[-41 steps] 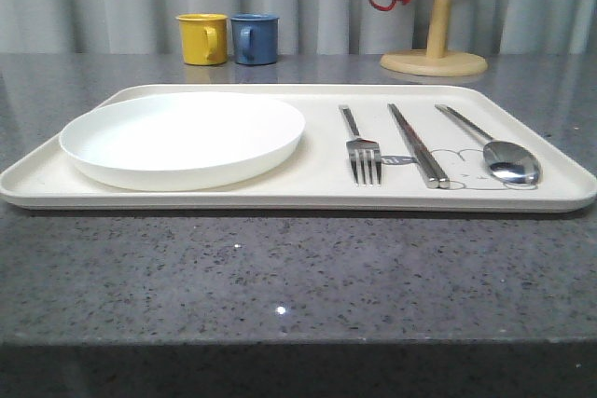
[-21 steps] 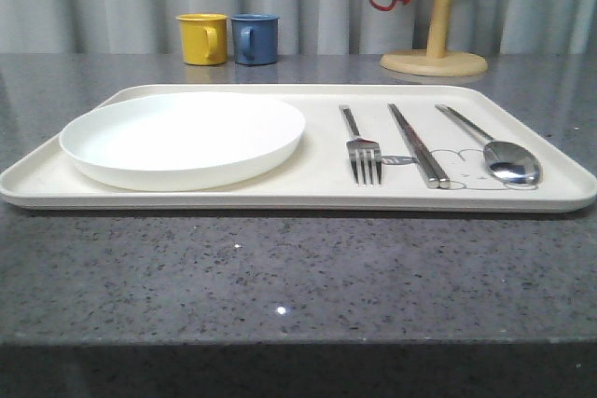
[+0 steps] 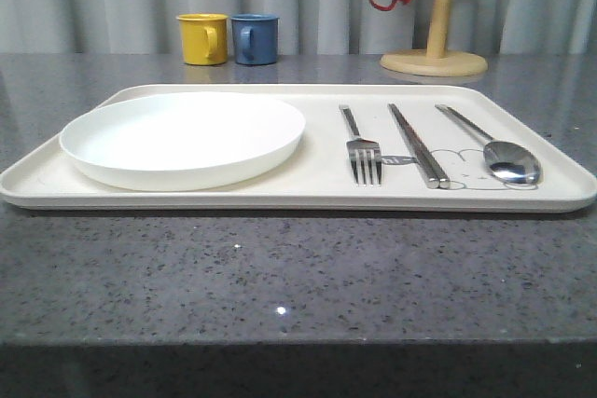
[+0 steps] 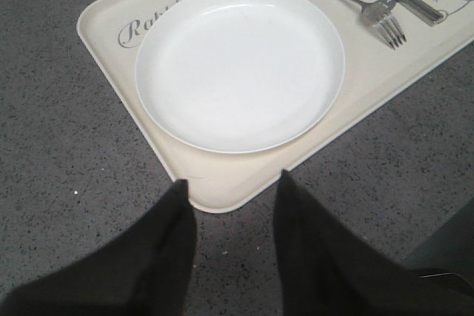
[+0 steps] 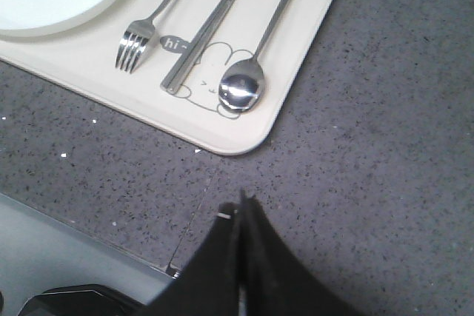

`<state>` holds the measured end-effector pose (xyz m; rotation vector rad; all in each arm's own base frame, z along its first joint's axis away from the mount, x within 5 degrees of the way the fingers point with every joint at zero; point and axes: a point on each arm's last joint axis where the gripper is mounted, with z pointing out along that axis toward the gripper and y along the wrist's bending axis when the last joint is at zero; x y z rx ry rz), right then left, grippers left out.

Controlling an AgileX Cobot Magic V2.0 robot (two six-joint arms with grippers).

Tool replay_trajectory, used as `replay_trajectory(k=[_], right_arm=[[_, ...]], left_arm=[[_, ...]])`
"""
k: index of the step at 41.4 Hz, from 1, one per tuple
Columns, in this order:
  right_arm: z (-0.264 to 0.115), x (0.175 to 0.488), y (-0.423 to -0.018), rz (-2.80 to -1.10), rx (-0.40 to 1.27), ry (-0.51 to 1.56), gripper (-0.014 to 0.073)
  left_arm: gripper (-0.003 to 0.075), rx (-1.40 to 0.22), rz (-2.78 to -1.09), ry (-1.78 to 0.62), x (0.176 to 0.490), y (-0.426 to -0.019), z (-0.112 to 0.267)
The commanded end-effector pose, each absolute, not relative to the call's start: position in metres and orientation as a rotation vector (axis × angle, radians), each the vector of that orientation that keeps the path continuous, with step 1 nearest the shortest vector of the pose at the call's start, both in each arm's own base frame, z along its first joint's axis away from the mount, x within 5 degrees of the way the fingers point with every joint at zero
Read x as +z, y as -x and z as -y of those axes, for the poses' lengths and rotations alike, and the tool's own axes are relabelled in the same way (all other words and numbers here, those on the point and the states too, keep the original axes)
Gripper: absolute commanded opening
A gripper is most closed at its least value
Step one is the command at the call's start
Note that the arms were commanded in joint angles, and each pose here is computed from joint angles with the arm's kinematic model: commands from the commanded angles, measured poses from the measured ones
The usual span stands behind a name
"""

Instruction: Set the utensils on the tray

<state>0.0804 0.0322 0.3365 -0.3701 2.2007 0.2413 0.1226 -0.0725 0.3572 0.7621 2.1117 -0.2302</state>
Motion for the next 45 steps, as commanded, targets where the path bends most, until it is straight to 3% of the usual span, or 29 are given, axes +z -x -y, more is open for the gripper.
replay_trajectory(k=[1, 4, 19, 28, 35, 45], right_arm=[[-0.033, 0.349, -0.084, -2.105, 0.242, 0.363, -0.0068], [-0.033, 0.349, -0.084, -2.105, 0.242, 0.363, -0.0068], [-0.033, 0.349, -0.084, -2.105, 0.242, 0.363, -0.0068], [-0.033, 0.349, -0.084, -2.104, 0.24, 0.363, -0.0068], [-0.033, 0.349, -0.084, -2.105, 0.242, 0.363, -0.0068], [-0.033, 0.349, -0.084, -2.105, 0.242, 0.363, -0.0068]], left_arm=[[0.0066, -0.253, -2.027, -0.729, 0.371, -0.125, 0.075], [-0.0017, -0.253, -2.027, -0.729, 0.371, -0.125, 0.075], [-0.0018, -0.255, -2.024, -0.732, 0.371, -0.125, 0.076], [-0.0018, -0.204, -1.895, -0.651, 0.37, -0.11, 0.058], [-0.0018, -0.111, -1.646, -0.424, 0.338, -0.094, 0.032], [-0.0018, 0.083, -1.445, -0.181, 0.258, -0.058, 0.004]])
